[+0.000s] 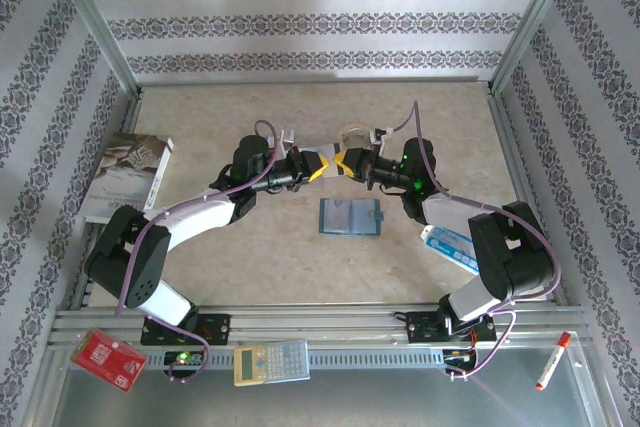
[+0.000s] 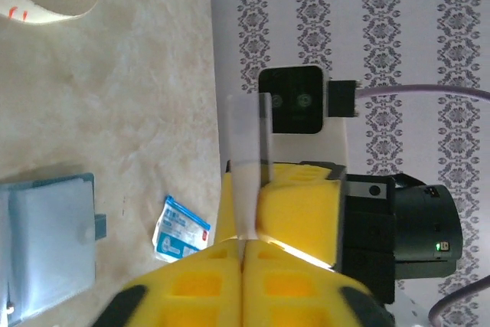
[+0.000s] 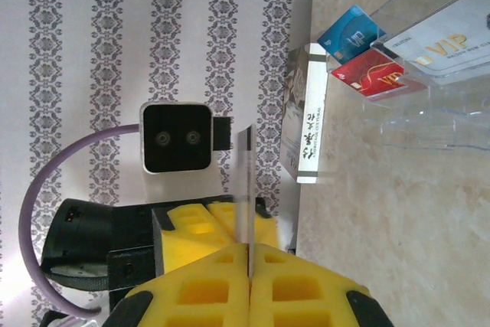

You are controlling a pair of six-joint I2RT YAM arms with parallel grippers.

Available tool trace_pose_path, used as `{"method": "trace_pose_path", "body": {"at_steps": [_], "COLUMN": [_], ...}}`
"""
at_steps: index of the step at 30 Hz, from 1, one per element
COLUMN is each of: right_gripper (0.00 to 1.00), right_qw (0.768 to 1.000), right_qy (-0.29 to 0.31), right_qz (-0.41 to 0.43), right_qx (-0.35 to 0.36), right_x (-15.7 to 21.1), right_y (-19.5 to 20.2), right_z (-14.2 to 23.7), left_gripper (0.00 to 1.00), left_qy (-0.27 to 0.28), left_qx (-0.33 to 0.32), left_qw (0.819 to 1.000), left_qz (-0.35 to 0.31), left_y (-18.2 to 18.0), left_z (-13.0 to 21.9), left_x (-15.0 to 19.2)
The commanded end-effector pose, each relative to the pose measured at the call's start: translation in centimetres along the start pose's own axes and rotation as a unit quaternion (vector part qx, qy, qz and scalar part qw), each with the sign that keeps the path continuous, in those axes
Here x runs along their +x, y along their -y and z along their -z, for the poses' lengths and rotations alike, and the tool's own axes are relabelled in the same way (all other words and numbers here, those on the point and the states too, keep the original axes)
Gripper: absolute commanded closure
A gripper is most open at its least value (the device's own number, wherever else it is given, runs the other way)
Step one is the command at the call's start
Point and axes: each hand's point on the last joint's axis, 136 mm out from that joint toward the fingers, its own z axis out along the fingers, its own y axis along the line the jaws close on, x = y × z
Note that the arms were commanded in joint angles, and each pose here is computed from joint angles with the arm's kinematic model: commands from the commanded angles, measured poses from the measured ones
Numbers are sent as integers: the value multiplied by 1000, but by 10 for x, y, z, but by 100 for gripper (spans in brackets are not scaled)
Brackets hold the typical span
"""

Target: Take the credit cards out of the card holder

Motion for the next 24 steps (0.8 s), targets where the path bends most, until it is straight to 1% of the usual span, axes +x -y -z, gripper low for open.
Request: {"method": "trace_pose_path", "body": {"at_steps": [1, 2, 4, 6, 8, 10, 12, 13, 15, 17, 19, 21, 24], "right_gripper": [100, 95, 78, 54, 40, 32, 25, 23, 19, 17, 15, 14, 14], "right_qw": [1000, 1000, 1000, 999, 998, 995, 991, 989, 984, 978, 974, 970, 967], "right_qy": [2, 5, 13, 29, 42, 58, 71, 78, 83, 86, 87, 87, 86], "right_qz": [21, 23, 23, 28, 42, 51, 70, 77, 96, 112, 123, 130, 136], "right_qx": [-20, -18, -10, 8, 28, 59, 85, 98, 125, 150, 168, 186, 200], "right_x": [-4, -5, -10, -17, -23, -30, -35, -38, -42, -44, -46, -46, -44], "right_y": [-12, -11, -5, 5, 16, 30, 39, 43, 50, 55, 59, 62, 61], "right_z": [0, 1, 5, 12, 21, 31, 39, 43, 47, 50, 52, 55, 60], "left_gripper": [100, 100, 100, 100, 100, 100, 100, 100, 100, 100, 100, 100, 100], "left_qy": [-2, -2, -1, 1, -6, -16, -25, -27, -40, -56, -86, -124, -151], "left_qx": [22, 19, 10, -12, -46, -115, -202, -235, -284, -302, -305, -304, -326], "left_qw": [1000, 1000, 1000, 999, 996, 986, 958, 943, 907, 877, 851, 818, 766], "left_qz": [-18, -21, -27, -43, -76, -122, -203, -234, -309, -369, -419, -473, -534], "left_y": [12, 12, 8, 0, -8, -21, -31, -34, -34, -29, -25, -25, -27], "left_z": [-1, 0, 2, 8, 14, 26, 41, 48, 59, 59, 54, 47, 41], "left_x": [-1, -1, -3, -5, -6, -8, -16, -21, -32, -41, -47, -52, -70]}}
